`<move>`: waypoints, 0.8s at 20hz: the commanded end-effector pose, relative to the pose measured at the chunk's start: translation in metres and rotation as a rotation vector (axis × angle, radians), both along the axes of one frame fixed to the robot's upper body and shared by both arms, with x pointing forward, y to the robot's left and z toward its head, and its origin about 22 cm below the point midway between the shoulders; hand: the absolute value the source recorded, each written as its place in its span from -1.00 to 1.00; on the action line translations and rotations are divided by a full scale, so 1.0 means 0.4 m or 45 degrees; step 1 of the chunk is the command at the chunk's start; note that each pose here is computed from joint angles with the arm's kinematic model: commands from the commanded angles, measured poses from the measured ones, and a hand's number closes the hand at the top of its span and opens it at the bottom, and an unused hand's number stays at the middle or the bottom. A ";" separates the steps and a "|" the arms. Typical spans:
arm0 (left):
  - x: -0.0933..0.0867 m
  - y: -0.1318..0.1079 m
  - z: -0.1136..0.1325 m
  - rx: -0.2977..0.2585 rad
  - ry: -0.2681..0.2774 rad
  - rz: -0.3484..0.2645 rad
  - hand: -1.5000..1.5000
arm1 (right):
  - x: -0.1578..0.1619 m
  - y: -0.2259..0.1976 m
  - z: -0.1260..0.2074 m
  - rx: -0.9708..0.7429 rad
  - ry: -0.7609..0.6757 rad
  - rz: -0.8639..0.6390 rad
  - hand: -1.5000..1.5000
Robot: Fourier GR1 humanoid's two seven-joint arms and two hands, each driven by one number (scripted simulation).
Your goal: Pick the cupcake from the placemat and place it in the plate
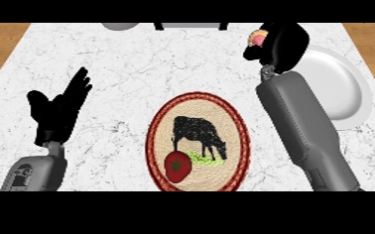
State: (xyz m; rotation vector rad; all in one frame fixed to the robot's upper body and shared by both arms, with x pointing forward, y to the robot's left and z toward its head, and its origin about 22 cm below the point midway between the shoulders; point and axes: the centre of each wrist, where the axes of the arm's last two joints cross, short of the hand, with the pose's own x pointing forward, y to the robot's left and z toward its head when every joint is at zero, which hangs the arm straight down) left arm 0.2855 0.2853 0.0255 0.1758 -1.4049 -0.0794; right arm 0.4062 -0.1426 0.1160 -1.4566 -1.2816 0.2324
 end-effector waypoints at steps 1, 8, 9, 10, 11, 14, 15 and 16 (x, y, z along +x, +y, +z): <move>-0.014 0.018 -0.045 0.003 0.018 -0.004 0.00 | -0.016 -0.143 0.020 0.039 -0.053 -0.099 1.00; -0.016 0.018 -0.010 0.016 0.003 -0.002 0.00 | -0.042 -0.306 -0.040 0.078 -0.004 -0.191 1.00; -0.030 0.017 -0.012 0.010 -0.010 -0.014 0.00 | -0.051 -0.318 -0.050 0.095 -0.008 -0.188 1.00; -0.019 -0.010 -0.020 -0.011 -0.014 -0.005 0.00 | -0.055 -0.381 -0.081 0.047 0.046 -0.218 1.00; -0.015 -0.011 -0.056 0.003 -0.011 -0.004 0.00 | -0.034 -0.362 -0.078 0.050 0.076 -0.209 1.00; -0.013 0.011 0.002 0.003 -0.015 -0.007 0.00 | -0.073 -0.446 -0.126 0.101 0.208 -0.204 1.00; -0.002 0.003 -0.040 0.002 0.001 -0.004 0.00 | -0.070 -0.453 -0.124 0.078 0.297 -0.151 1.00; -0.038 -0.003 -0.024 -0.010 -0.007 -0.019 0.00 | -0.073 -0.437 -0.168 0.160 0.314 -0.168 1.00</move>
